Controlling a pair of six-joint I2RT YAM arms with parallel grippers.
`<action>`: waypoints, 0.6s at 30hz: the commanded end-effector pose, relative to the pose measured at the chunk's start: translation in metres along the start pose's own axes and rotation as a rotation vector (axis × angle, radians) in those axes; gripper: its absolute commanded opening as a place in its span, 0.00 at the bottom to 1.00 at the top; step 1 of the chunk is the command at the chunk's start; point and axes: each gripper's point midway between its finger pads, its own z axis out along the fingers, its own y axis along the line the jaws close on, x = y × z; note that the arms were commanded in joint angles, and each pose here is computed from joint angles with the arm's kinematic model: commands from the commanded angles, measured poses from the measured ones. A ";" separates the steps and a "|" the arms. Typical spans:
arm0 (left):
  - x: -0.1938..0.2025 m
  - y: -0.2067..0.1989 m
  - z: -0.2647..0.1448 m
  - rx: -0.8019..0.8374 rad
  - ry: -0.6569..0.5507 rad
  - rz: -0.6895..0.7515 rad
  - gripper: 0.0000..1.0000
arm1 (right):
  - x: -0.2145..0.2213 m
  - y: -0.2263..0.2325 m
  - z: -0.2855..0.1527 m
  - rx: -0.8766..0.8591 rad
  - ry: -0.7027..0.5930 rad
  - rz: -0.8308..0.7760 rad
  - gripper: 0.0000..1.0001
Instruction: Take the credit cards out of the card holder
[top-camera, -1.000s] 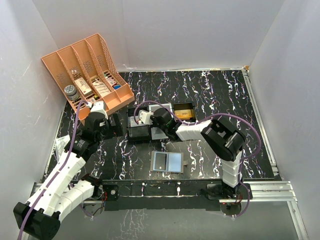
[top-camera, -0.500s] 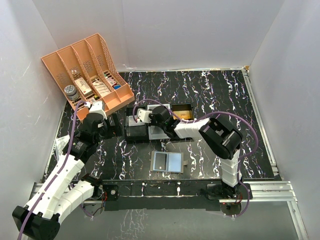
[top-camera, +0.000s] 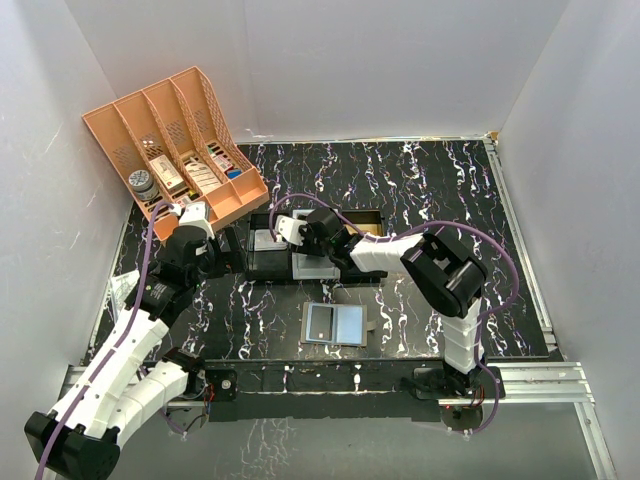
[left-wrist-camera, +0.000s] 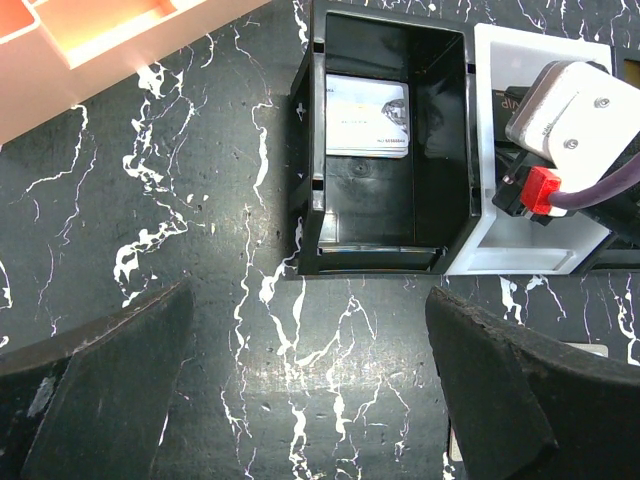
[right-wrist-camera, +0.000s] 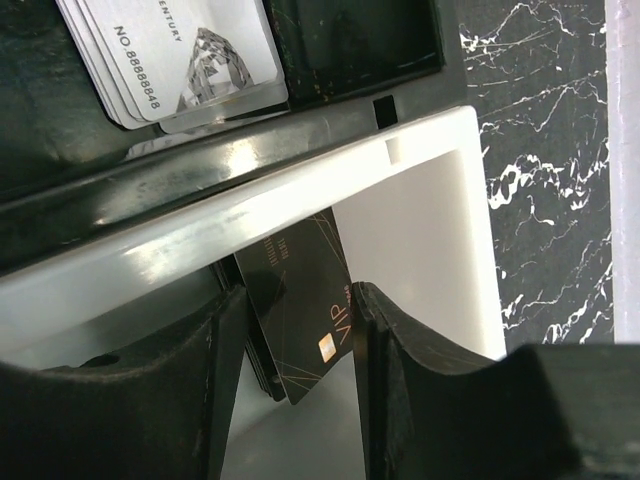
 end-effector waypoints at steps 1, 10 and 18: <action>-0.003 0.000 -0.003 0.010 -0.021 0.006 0.99 | -0.028 -0.021 -0.010 0.020 -0.077 0.049 0.44; -0.002 -0.001 -0.002 0.014 -0.012 0.008 0.99 | -0.046 -0.029 -0.020 0.001 -0.150 0.134 0.50; 0.000 -0.003 -0.001 0.025 -0.002 0.009 0.99 | -0.078 -0.064 -0.054 0.095 -0.261 0.310 0.52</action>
